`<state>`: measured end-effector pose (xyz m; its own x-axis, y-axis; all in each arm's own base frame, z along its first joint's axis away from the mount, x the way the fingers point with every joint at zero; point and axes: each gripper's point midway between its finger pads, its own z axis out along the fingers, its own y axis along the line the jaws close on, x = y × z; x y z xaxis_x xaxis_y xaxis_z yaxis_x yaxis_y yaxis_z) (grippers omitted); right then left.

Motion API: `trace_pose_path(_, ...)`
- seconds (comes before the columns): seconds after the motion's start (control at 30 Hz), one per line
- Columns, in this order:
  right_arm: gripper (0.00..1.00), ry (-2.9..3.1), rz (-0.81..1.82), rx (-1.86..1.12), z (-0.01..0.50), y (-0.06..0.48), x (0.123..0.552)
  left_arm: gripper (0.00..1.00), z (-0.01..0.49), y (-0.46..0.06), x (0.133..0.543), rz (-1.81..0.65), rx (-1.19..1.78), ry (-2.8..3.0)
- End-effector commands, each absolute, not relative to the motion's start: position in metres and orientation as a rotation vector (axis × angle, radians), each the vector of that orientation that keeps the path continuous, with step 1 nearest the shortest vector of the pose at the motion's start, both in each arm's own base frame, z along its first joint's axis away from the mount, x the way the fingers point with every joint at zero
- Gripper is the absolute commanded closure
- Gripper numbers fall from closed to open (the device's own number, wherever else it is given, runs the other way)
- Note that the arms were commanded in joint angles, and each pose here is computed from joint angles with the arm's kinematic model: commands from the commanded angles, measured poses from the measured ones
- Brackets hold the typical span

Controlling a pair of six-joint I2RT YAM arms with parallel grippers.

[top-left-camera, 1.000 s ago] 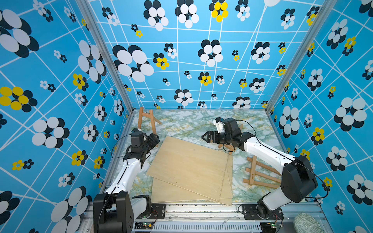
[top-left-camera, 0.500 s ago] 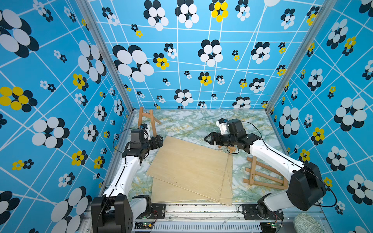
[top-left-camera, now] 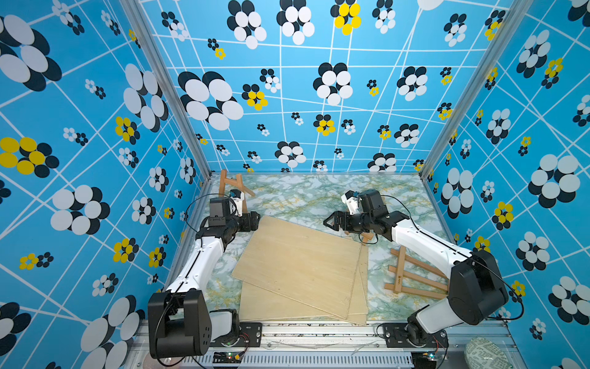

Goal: Assemble the easel
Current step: Move the easel to the corner of the board.

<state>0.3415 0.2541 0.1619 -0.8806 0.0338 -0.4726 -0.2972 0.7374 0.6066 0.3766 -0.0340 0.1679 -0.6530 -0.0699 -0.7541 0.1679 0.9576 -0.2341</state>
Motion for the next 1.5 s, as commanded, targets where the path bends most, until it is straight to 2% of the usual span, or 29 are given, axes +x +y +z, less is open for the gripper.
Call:
trace_pose_path(0.0, 0.01, 2.449, 1.001, -0.207, 0.167, 0.253, 0.349, 0.14, 0.183, -0.036, 0.387, -0.342, 0.144, 2.206)
trace_pose_path(1.2, 0.01, 2.471, 1.076, -0.157, 0.160, 0.251, 0.351, 0.15, 0.195, -0.016, 0.419, -0.340, 0.205, 2.198)
trace_pose_path(1.47, 0.01, 2.467, 1.086, -0.156, 0.164, 0.252, 0.351, 0.21, 0.178, -0.003, 0.433, -0.273, 0.159, 2.236)
